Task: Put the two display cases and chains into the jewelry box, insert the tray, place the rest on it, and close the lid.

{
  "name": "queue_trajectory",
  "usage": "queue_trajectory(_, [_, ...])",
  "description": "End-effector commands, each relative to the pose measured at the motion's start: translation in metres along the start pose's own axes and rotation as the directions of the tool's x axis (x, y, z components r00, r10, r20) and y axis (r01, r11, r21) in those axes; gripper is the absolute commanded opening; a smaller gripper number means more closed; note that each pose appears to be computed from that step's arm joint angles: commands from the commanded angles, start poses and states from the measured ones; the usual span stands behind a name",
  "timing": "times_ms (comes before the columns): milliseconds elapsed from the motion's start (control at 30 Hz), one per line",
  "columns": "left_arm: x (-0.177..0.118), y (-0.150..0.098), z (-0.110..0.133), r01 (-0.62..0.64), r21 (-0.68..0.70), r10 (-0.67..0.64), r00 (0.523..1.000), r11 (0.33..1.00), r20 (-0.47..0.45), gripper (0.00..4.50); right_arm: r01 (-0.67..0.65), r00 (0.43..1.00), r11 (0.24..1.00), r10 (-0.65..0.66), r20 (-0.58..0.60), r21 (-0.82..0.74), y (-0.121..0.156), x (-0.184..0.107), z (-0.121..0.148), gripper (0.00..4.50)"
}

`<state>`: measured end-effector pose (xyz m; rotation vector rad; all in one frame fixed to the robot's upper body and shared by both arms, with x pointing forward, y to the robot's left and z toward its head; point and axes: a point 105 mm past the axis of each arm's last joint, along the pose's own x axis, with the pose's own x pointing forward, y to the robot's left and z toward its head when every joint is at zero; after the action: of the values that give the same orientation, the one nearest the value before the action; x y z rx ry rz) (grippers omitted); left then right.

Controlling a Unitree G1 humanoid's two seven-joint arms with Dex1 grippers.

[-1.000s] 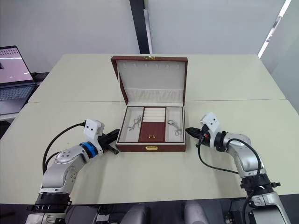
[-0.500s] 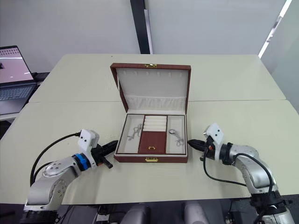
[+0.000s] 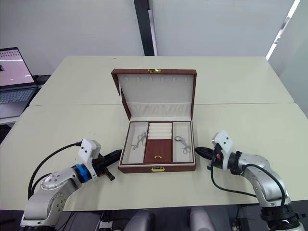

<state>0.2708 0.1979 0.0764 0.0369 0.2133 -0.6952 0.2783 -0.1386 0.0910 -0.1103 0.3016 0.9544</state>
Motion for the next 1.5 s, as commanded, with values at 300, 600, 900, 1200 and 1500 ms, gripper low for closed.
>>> queue_trajectory(300, [-0.046,-0.015,0.03,-0.1,0.085,0.078,0.969,0.991,0.234,0.0,0.068,0.997,0.997,-0.068,0.032,-0.024,-0.034,-0.022,0.008,0.02])
queue_trajectory(600, [-0.077,-0.064,0.026,-0.083,0.134,0.03,0.934,0.987,0.356,0.0,0.092,0.996,0.993,-0.09,0.028,-0.068,-0.058,-0.025,0.01,0.02])
queue_trajectory(900, [-0.093,-0.103,0.028,-0.067,0.133,0.005,0.907,0.989,0.421,0.0,0.1,0.994,0.988,-0.095,0.051,-0.116,-0.082,-0.018,0.024,0.02])
queue_trajectory(1200, [-0.097,-0.106,0.047,-0.115,0.149,0.033,0.884,0.982,0.466,0.0,0.181,0.975,0.971,-0.157,0.159,-0.153,-0.122,-0.011,0.063,0.02])
queue_trajectory(1500, [-0.096,-0.113,0.049,-0.14,0.143,0.058,0.883,0.98,0.467,0.0,0.269,0.932,0.944,-0.206,0.298,-0.189,-0.145,0.009,0.116,0.02])
